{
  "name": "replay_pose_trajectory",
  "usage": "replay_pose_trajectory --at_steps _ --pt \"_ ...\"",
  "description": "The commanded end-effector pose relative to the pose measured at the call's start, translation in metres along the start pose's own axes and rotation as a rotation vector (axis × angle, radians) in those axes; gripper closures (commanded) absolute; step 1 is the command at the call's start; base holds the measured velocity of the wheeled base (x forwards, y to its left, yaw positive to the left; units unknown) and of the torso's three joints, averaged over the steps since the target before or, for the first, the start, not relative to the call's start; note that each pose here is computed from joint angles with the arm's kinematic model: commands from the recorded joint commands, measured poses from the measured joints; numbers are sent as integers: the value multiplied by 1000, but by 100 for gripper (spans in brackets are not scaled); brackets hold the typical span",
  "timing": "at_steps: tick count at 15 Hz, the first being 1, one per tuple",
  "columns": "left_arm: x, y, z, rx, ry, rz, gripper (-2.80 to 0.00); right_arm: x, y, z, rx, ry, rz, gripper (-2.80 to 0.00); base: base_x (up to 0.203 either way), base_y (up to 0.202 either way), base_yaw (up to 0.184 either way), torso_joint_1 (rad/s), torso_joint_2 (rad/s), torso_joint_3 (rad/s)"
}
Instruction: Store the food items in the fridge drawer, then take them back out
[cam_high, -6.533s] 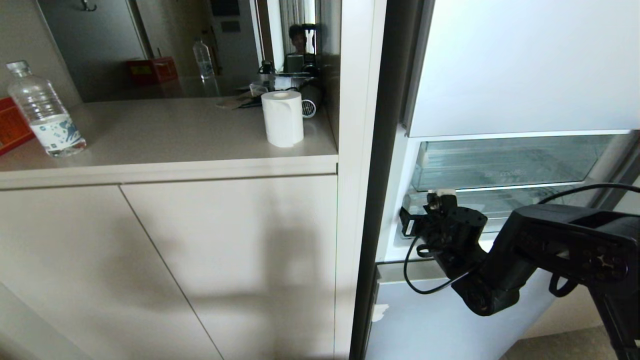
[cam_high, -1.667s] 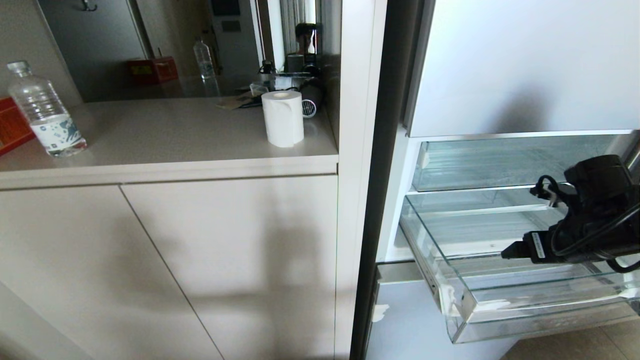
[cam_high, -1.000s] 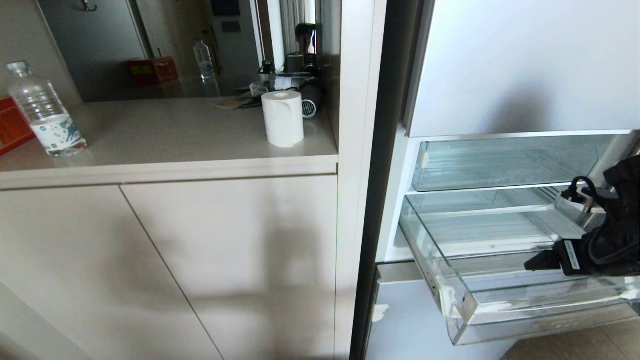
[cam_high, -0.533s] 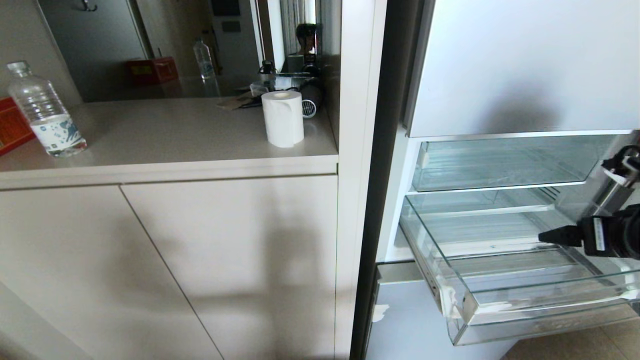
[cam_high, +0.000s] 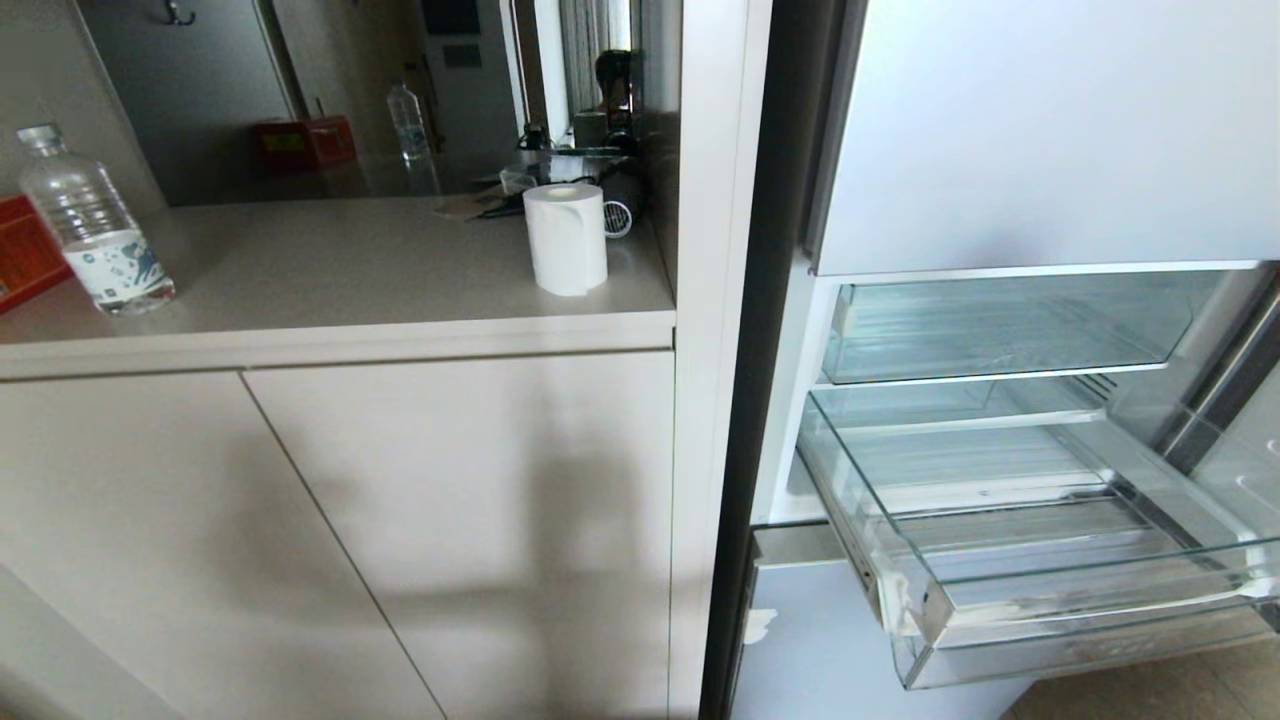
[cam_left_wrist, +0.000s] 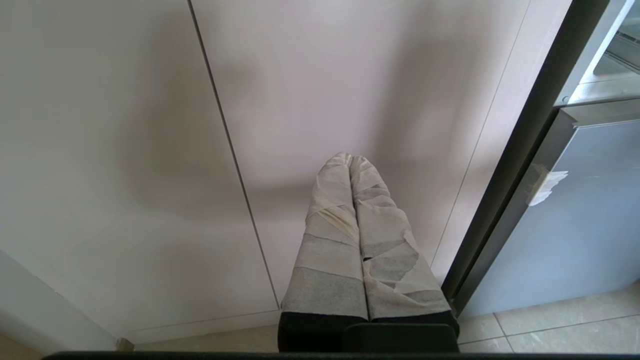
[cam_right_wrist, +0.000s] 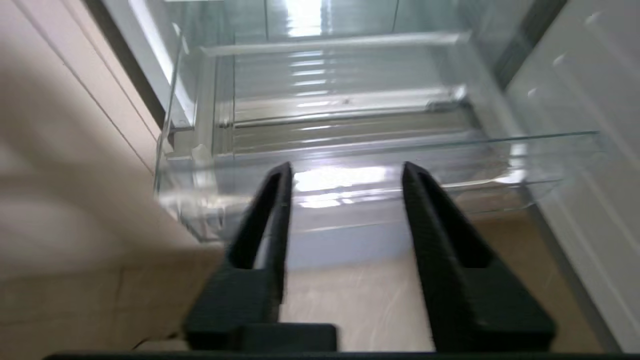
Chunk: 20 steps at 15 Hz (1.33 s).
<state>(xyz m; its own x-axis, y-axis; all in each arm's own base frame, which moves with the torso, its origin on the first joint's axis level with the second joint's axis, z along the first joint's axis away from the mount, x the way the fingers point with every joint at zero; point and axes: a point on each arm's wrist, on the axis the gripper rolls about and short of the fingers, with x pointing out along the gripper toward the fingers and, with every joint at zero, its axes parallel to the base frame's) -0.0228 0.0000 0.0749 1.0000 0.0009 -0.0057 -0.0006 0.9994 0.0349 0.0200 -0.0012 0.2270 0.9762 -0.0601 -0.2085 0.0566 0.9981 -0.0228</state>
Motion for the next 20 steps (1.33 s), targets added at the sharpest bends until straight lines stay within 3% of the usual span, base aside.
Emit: replay_pose_trajectory --at_steps 1,3,5,7,10,13,20 --pt "0 0 0 -12 -1 0 0 -35 3 -54 -4 -157 5 0 0 0 0 0 0 0" --pt "0 0 0 -12 0 1 0 -14 4 -87 -8 -114 34 0 0 0 0 0 0 0" --pt "0 0 0 -13 -1 1 0 3 5 -122 -62 -67 109 0 0 0 0 0 0 0" --pt "0 0 0 -13 -1 1 0 5 6 -144 -95 -84 147 0 0 0 0 0 0 0" --pt "0 0 0 -17 -1 1 0 -11 4 -151 -102 -273 106 0 0 0 0 0 0 0" --pt "0 0 0 -18 -1 1 0 -10 2 -157 10 -213 53 0 0 0 0 0 0 0" --pt "0 0 0 -18 -1 1 0 -10 2 -158 -12 -212 54 0 0 0 0 0 0 0"
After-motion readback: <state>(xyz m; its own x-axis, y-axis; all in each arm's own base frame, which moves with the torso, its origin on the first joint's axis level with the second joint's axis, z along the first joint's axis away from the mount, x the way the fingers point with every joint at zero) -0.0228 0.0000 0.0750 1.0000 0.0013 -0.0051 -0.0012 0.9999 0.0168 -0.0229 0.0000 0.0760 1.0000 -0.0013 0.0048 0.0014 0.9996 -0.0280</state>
